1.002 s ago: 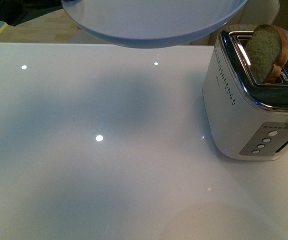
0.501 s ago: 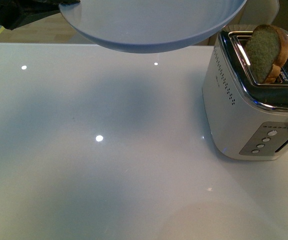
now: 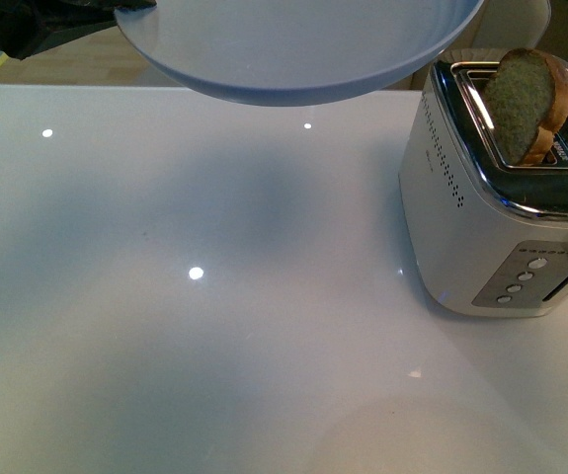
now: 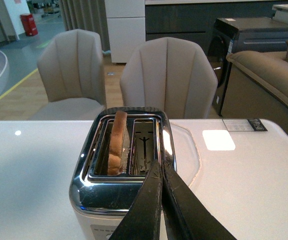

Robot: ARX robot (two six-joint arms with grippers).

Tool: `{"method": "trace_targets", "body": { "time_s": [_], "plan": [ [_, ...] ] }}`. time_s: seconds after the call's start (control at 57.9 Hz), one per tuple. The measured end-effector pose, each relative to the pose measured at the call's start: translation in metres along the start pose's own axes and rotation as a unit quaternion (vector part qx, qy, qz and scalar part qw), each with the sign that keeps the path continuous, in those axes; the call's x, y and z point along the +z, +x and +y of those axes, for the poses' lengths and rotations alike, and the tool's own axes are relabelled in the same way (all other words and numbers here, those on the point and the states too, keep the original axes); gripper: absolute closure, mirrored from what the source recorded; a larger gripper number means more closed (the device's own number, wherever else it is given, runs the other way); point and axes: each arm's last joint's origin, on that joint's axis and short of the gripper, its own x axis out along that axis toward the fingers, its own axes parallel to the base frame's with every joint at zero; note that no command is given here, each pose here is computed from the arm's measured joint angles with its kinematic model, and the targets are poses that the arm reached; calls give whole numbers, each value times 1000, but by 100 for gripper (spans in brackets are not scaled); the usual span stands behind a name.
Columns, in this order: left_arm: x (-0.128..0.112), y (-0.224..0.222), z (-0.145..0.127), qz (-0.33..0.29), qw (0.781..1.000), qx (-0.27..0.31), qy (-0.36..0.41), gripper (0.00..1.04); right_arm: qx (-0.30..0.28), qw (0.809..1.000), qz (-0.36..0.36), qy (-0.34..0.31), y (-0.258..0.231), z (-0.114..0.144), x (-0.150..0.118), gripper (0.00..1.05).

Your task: Left arm holds plate, right arm toasts bread

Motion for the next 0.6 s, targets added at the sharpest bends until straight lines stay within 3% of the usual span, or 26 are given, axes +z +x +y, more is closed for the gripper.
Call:
{"method": "trace_targets", "body": {
  "time_s": [0.604],
  "plan": [
    [-3,1,-3,1,1000,0,5,102,0,1000,-4,0,-19,0,2,103]
  ]
}}
